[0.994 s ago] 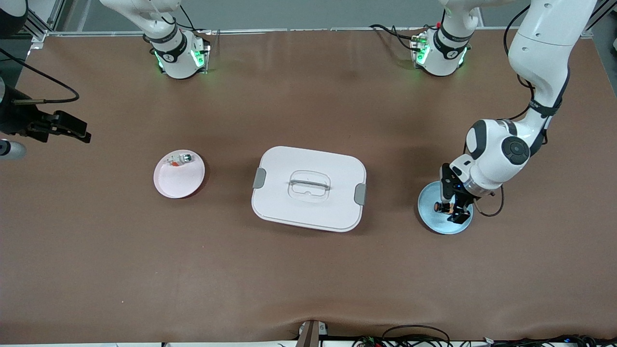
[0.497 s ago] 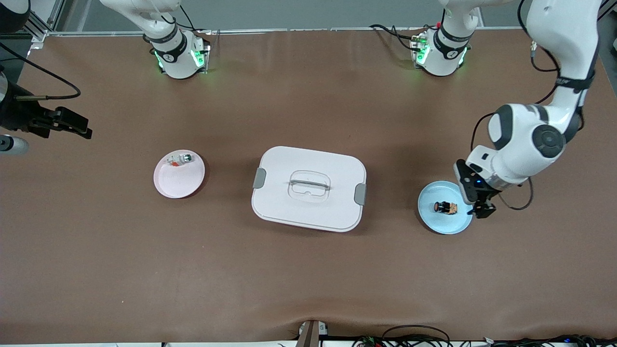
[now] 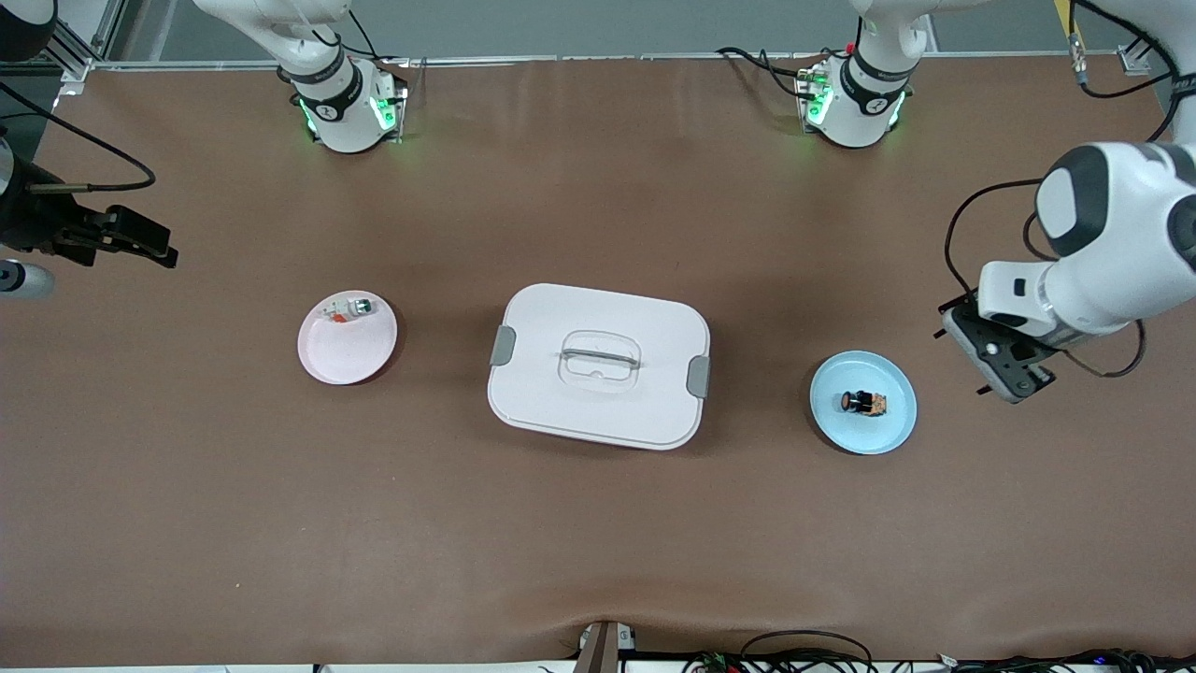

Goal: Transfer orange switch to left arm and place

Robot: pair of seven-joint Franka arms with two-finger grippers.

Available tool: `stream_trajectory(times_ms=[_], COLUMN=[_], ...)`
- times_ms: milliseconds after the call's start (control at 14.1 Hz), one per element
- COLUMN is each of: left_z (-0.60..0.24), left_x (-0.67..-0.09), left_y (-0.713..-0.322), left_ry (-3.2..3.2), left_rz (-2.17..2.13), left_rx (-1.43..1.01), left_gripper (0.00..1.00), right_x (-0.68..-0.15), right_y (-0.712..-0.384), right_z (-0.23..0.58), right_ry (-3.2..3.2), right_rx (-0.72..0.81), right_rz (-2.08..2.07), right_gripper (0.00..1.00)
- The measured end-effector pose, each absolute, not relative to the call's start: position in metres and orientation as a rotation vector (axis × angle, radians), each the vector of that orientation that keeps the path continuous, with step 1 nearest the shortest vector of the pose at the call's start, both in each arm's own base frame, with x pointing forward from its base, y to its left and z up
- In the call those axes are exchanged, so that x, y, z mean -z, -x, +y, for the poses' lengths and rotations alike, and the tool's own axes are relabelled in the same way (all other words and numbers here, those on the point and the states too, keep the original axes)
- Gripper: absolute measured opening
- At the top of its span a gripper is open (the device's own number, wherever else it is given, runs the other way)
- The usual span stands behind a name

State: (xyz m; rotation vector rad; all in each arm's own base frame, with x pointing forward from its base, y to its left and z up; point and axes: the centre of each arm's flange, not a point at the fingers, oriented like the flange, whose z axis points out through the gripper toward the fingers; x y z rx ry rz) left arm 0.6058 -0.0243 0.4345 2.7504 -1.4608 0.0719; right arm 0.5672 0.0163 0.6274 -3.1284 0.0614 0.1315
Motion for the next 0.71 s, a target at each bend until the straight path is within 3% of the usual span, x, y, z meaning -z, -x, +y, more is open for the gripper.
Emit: stream_trajectory(times_ms=[355, 710], left_z=[-0.026, -0.018], left_x=[-0.505, -0.540], left_y=[-0.600, -0.600], left_ry=[-2.929, -3.028], left_rz=[-1.018, -0.661], left_rx=[-0.009, 0.014], left_gripper=[1.00, 1.00], right_x=[-0.628, -0.628], right_y=[-0.567, -0.567], right_z=[0.022, 0.021], right_ry=[3.126, 3.126], right_rx=[-0.131, -0.132], right_rz=[0.046, 0.049], right_gripper=[1.00, 1.00])
